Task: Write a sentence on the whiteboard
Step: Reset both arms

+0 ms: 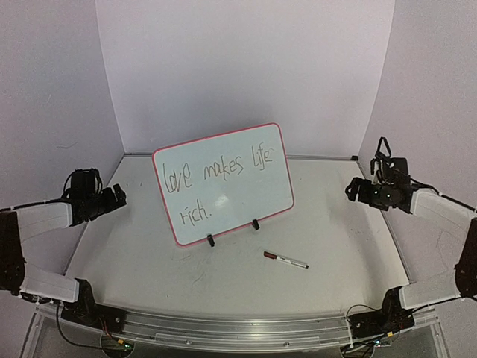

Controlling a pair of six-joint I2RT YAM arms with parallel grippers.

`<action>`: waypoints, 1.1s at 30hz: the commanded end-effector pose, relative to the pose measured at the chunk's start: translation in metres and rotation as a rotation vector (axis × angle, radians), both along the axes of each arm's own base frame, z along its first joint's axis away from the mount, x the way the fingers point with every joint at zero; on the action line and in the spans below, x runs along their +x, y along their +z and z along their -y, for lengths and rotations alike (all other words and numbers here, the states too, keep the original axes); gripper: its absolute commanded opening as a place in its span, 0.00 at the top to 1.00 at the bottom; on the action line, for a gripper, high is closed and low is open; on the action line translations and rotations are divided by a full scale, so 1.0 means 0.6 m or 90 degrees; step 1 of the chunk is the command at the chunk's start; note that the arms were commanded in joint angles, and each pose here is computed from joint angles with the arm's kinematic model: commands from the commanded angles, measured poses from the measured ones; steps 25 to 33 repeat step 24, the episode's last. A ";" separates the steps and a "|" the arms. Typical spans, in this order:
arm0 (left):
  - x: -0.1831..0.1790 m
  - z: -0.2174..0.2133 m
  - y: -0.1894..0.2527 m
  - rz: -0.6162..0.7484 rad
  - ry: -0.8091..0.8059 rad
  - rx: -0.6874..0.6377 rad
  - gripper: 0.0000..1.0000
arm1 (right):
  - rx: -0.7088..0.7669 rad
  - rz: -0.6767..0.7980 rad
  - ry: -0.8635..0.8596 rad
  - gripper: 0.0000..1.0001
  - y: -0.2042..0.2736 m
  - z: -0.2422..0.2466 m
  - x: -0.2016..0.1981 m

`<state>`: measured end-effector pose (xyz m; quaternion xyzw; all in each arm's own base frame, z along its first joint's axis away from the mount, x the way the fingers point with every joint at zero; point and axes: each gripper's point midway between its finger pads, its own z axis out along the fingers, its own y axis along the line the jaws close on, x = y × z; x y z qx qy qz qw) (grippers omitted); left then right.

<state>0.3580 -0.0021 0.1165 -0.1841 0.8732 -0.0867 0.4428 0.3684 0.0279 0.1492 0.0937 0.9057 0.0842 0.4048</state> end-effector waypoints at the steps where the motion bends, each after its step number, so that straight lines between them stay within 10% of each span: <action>1: 0.062 -0.045 0.117 0.179 0.037 0.135 0.00 | -0.079 0.155 -0.058 0.02 0.066 0.043 0.019; 33: 0.051 -0.063 0.042 0.197 0.039 0.233 0.01 | -0.192 0.264 -0.115 0.02 -0.006 0.090 -0.009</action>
